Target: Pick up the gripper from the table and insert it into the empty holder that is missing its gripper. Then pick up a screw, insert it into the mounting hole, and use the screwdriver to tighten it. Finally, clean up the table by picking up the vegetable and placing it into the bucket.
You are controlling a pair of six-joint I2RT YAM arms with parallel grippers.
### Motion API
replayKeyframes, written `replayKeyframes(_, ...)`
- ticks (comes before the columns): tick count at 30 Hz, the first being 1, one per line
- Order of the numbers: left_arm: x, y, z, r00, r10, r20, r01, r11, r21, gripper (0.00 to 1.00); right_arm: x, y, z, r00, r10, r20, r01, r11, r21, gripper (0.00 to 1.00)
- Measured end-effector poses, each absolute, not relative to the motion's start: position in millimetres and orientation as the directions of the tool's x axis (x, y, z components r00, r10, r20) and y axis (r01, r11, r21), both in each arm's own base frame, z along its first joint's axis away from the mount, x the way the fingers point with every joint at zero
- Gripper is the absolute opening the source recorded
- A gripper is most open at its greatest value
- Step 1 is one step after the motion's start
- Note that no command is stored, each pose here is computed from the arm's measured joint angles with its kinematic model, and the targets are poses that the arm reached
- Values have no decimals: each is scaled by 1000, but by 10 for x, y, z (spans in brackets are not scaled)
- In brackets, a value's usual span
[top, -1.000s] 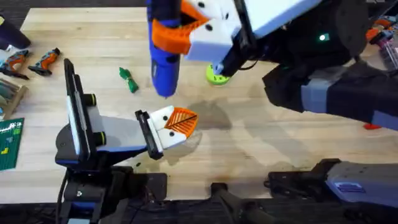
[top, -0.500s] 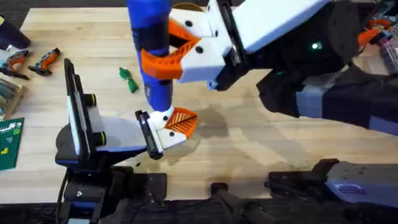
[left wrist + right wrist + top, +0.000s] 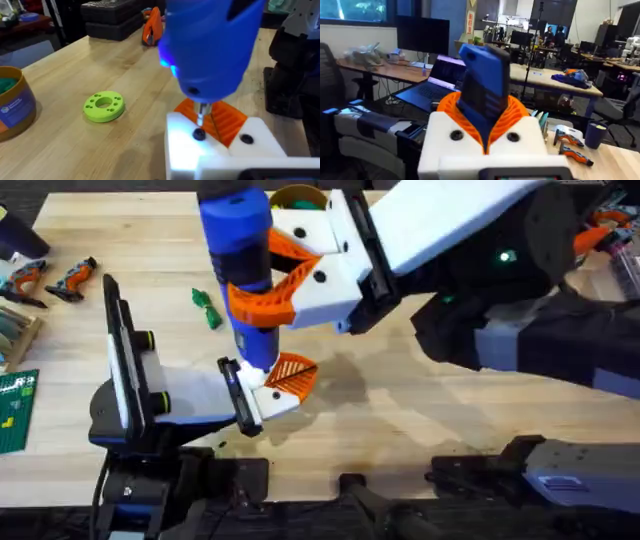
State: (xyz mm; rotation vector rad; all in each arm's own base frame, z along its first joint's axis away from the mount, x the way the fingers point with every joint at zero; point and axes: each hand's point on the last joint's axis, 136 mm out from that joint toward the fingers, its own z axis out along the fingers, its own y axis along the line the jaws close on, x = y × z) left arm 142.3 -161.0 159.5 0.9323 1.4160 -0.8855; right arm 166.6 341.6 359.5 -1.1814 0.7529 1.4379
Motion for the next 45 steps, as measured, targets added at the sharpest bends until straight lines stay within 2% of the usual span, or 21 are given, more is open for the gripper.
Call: replayKeyframes(45,1423,-1610,1595,-18,46,-999,918,397,1,4,1644,3434,3517,80,317,-945,-955,-246,-163,27)
